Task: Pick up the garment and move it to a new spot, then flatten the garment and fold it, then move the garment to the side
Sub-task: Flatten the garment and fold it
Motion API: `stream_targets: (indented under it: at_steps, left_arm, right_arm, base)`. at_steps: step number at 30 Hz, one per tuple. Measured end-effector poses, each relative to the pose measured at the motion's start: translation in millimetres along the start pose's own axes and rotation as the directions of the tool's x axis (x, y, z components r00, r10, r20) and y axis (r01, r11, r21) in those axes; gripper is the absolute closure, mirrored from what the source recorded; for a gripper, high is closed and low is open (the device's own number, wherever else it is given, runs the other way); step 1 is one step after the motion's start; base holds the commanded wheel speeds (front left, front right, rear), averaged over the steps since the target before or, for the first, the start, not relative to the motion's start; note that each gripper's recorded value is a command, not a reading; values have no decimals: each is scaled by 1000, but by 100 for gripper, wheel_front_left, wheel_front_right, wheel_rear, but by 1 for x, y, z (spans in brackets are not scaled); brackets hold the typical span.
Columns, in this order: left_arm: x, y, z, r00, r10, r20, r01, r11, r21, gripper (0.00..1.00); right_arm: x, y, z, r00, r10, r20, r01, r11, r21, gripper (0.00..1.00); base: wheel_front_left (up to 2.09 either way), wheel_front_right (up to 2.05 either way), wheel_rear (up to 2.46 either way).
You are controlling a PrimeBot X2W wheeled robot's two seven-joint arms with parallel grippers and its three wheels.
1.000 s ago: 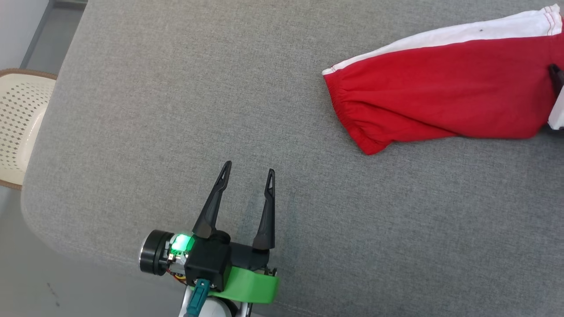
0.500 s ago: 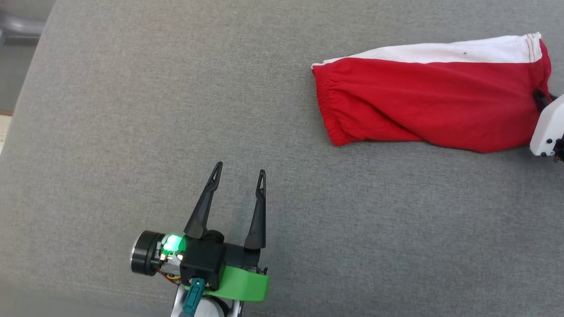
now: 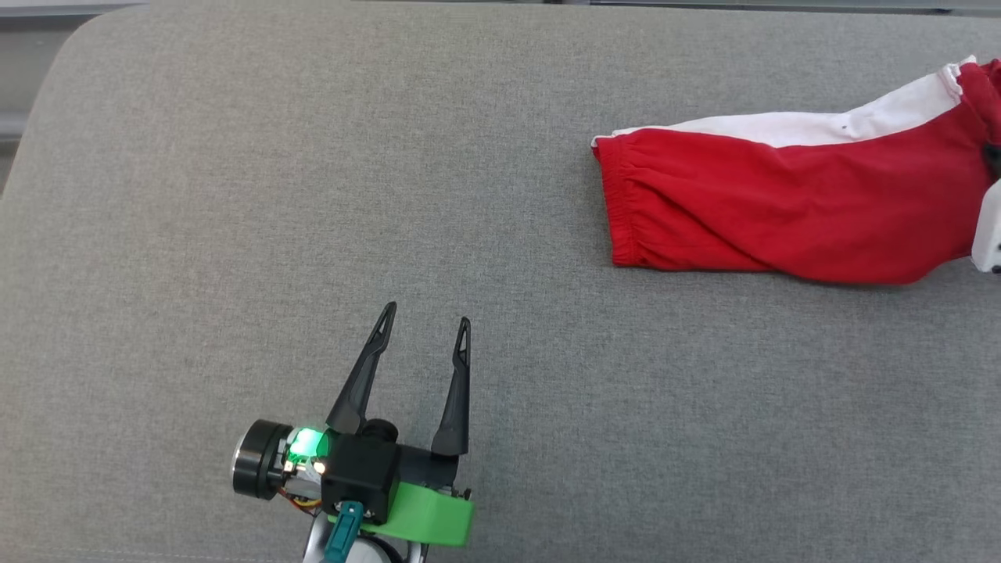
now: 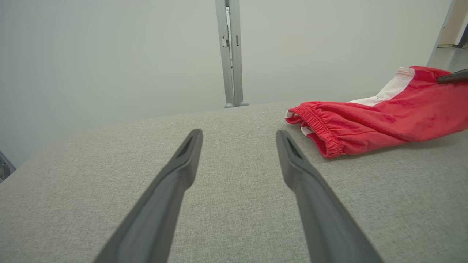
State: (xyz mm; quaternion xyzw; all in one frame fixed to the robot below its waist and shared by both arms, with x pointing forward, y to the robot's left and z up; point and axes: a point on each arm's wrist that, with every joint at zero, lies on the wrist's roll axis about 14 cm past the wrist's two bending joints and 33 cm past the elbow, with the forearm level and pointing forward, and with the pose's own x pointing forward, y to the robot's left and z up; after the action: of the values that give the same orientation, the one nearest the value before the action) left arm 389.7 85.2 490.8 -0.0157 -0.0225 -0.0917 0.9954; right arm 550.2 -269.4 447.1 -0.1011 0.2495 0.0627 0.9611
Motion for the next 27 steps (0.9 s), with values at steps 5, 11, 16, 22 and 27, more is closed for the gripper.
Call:
stream_targets:
  at_steps: [5,11,16,22,27]
  left_arm:
    - [-8,2,3,1000,11,3,-11,1000,4,0]
    - [-18,6,10,999,31,16,-31,999,11,0]
    - [-24,11,13,999,51,20,-51,999,15,0]
    - [-26,17,10,998,70,11,-70,997,18,0]
    - [-27,21,7,996,86,0,-86,996,15,0]
  right_arm:
    - [0,34,25,997,68,36,-68,998,-2,100]
    - [-2,82,61,982,165,92,-162,986,-34,100]
    - [-4,126,81,960,251,128,-246,968,-56,100]
    - [-8,173,90,930,339,144,-331,940,-80,100]
    - [-14,206,90,904,402,146,-391,915,-94,100]
  base:
    - [0,0,0]
    - [0,0,0]
    - [0,0,0]
    - [0,0,0]
    - [0,0,0]
